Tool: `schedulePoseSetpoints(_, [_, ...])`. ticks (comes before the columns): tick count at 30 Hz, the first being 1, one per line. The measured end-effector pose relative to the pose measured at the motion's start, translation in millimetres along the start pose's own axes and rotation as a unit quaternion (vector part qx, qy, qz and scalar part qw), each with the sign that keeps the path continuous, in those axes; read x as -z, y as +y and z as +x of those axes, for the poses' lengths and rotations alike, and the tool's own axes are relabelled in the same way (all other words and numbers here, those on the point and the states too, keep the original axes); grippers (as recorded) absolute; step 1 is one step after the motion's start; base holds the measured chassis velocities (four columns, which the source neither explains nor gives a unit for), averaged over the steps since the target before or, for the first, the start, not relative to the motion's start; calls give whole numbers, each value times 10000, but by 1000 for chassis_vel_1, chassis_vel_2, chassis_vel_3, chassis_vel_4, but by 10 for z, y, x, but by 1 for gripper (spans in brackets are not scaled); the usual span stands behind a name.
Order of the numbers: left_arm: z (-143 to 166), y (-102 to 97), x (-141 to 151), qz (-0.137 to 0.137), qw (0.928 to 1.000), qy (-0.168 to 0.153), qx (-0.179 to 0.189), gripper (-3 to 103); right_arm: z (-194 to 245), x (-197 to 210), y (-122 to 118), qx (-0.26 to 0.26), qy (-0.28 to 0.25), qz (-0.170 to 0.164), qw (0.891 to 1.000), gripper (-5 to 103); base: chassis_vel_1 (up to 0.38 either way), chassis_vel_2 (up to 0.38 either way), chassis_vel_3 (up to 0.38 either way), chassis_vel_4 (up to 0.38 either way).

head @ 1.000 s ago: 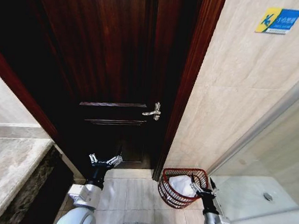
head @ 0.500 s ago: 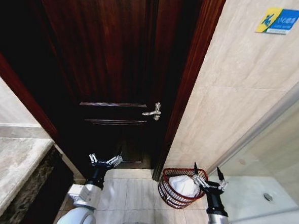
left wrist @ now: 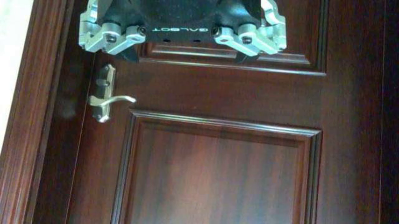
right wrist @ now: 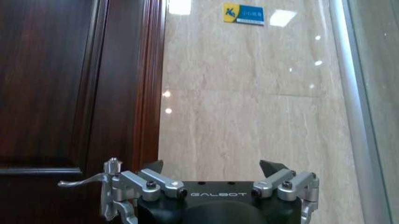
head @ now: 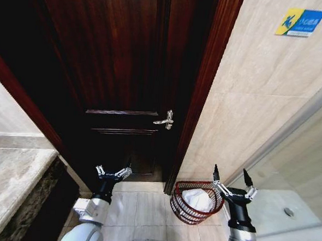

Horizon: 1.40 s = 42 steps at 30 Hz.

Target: Discard the used towel into the hamper.

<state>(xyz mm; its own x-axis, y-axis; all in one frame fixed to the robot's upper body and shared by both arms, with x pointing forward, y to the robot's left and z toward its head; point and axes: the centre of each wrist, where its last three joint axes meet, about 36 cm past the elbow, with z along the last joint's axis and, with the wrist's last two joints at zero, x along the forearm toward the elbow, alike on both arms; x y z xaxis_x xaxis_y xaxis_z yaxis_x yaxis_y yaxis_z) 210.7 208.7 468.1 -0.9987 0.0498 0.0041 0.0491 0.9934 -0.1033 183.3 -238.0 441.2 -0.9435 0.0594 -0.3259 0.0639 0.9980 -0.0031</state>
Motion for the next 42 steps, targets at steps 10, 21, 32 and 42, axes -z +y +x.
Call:
schedulePoseSetpoints(10, [0, 0, 0, 0, 10000, 0, 0, 100, -35, 40, -17, -25, -389, -42, 9992, 100, 0, 0, 0, 0])
schedulePoseSetpoints(21, [0, 0, 0, 0, 10000, 0, 0, 100, -70, 129, -37, -19, -776, -74, 9970, 100, -4, -4, -4, -5])
schedulePoseSetpoints(32, [0, 0, 0, 0, 10000, 0, 0, 100, -90, 170, -46, -55, -956, -141, 9953, 100, -68, -67, -72, -69])
schedulePoseSetpoints(42, [0, 0, 0, 0, 10000, 0, 0, 100, -100, 170, -44, -66, -999, -143, 9949, 100, -111, -115, -118, -122])
